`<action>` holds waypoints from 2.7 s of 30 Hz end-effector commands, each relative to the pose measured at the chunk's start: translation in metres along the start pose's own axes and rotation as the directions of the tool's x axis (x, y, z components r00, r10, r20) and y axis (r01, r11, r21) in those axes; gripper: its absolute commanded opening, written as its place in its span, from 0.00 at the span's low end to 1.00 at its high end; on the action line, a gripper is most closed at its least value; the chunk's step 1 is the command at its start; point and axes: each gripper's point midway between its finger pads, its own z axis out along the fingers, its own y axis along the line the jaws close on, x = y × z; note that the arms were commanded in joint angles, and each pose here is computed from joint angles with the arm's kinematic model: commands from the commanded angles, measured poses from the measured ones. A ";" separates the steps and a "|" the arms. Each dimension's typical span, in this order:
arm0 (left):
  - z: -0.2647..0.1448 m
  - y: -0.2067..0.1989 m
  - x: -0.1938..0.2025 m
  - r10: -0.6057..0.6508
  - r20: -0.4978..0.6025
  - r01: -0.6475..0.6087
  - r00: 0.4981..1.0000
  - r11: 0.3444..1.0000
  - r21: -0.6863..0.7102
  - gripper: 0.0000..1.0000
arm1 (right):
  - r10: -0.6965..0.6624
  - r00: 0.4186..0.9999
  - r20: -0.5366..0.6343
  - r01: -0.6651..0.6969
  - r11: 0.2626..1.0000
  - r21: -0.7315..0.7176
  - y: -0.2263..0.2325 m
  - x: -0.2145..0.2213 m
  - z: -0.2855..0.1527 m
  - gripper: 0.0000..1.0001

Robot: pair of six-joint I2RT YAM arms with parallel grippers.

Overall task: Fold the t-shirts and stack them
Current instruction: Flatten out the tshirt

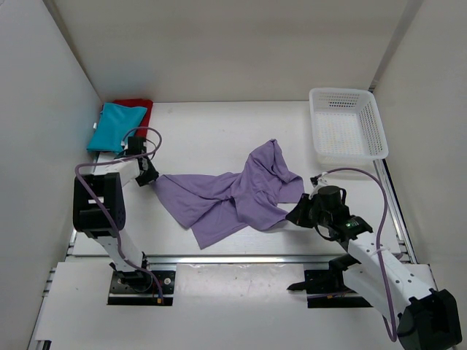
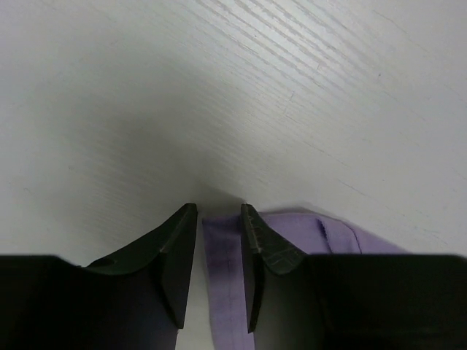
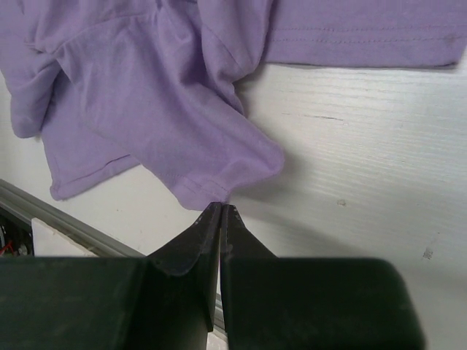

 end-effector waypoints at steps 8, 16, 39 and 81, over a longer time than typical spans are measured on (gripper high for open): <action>-0.008 0.006 0.048 0.020 -0.149 -0.022 0.989 1.000 -0.016 0.53 | -0.043 0.997 0.064 0.047 0.997 -0.058 0.017 -0.022 -0.006 0.00; -0.005 0.006 0.050 0.014 -0.142 -0.016 0.990 1.000 -0.010 0.18 | -0.042 0.996 0.079 0.047 0.997 -0.060 0.016 -0.024 -0.007 0.00; -0.404 -0.128 -0.231 -0.315 0.534 -0.222 0.785 0.661 0.717 0.00 | -0.378 0.639 0.671 0.228 0.925 0.304 0.195 -0.316 -0.271 0.00; -0.387 -0.146 -0.379 -0.590 0.451 -0.137 0.670 0.498 0.856 0.00 | -0.210 0.210 0.955 0.558 0.827 0.059 0.212 -0.552 -0.298 0.00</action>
